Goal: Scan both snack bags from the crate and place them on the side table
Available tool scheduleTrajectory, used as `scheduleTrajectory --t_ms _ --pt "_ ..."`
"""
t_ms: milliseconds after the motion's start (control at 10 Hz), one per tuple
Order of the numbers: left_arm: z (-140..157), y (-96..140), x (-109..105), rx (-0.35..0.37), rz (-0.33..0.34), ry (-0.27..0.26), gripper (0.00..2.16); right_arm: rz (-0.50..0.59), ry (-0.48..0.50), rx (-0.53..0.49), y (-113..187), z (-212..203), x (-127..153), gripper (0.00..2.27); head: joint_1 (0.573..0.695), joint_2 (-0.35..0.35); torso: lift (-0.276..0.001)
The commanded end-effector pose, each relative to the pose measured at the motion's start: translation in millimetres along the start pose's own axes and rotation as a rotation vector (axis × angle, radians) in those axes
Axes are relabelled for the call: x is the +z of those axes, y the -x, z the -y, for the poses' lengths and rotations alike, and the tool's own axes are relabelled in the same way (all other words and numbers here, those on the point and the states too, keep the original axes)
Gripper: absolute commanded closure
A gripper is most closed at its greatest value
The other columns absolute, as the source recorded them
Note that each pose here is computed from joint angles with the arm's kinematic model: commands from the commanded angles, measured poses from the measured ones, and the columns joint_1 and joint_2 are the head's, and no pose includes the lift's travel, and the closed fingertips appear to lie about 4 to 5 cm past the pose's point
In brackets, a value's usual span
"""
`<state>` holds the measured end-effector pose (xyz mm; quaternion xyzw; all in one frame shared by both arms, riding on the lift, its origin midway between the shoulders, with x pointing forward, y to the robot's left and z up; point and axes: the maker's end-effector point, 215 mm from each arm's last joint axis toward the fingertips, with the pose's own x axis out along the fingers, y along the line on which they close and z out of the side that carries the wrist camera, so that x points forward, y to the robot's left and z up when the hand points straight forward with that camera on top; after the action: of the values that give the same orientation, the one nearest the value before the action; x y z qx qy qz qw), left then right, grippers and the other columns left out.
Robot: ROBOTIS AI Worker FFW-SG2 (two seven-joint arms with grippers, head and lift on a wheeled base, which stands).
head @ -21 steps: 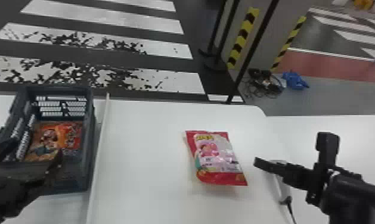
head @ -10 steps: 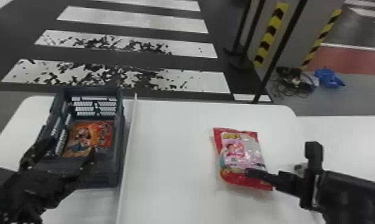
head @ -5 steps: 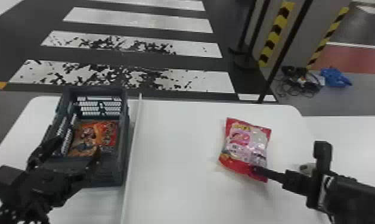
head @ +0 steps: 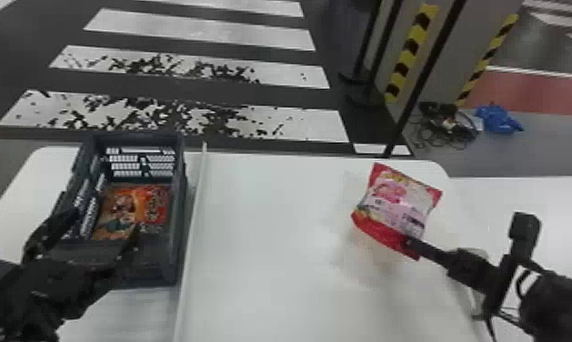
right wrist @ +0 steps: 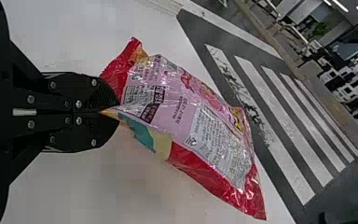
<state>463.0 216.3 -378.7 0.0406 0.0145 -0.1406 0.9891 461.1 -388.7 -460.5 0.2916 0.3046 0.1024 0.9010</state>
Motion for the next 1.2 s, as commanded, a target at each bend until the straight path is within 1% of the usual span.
scheduleTrajectory --t_ms 0,100,300,400,500,600,700,800,1000,1100 --pt "-0.2 -0.4 3.0 0.000 0.005 -0.003 0.08 0.073 -0.022 -0.008 18.8 3.7 26.2 2.24 0.695 -0.204 -0.098" --pt "-0.1 -0.5 3.9 0.000 0.007 -0.003 0.08 0.137 -0.039 -0.022 32.7 12.6 46.2 2.24 0.695 -0.212 -0.098" --pt "-1.1 -0.5 7.6 0.001 0.013 -0.003 0.08 0.243 -0.071 -0.060 58.2 37.8 82.6 2.24 0.695 -0.260 -0.098" --pt "0.9 -2.2 9.4 -0.002 0.017 -0.002 0.08 0.293 -0.076 -0.092 72.0 53.8 94.3 2.24 0.695 -0.286 -0.098" --pt "2.6 -3.0 8.9 -0.004 0.016 0.000 0.08 0.354 -0.071 -0.147 85.3 73.5 104.1 2.24 0.695 -0.300 -0.098" --pt "3.6 -3.1 10.6 -0.006 0.020 0.000 0.08 0.404 -0.077 -0.205 95.0 94.0 110.0 2.24 0.695 -0.335 -0.098" --pt "3.4 -3.1 10.5 -0.007 0.020 -0.001 0.08 0.426 -0.091 -0.281 102.7 117.8 108.2 2.24 0.695 -0.350 -0.098" --pt "3.6 -2.5 9.8 -0.007 0.018 -0.001 0.08 0.442 -0.099 -0.356 109.8 140.7 107.3 2.24 0.695 -0.350 -0.098" --pt "3.8 -1.8 11.0 -0.008 0.020 -0.001 0.08 0.501 -0.070 -0.506 126.4 186.2 109.6 2.24 0.695 -0.350 -0.098" --pt "3.8 -1.8 11.0 -0.008 0.020 -0.001 0.08 0.518 -0.071 -0.561 131.8 205.9 107.2 2.24 0.695 -0.350 -0.098"
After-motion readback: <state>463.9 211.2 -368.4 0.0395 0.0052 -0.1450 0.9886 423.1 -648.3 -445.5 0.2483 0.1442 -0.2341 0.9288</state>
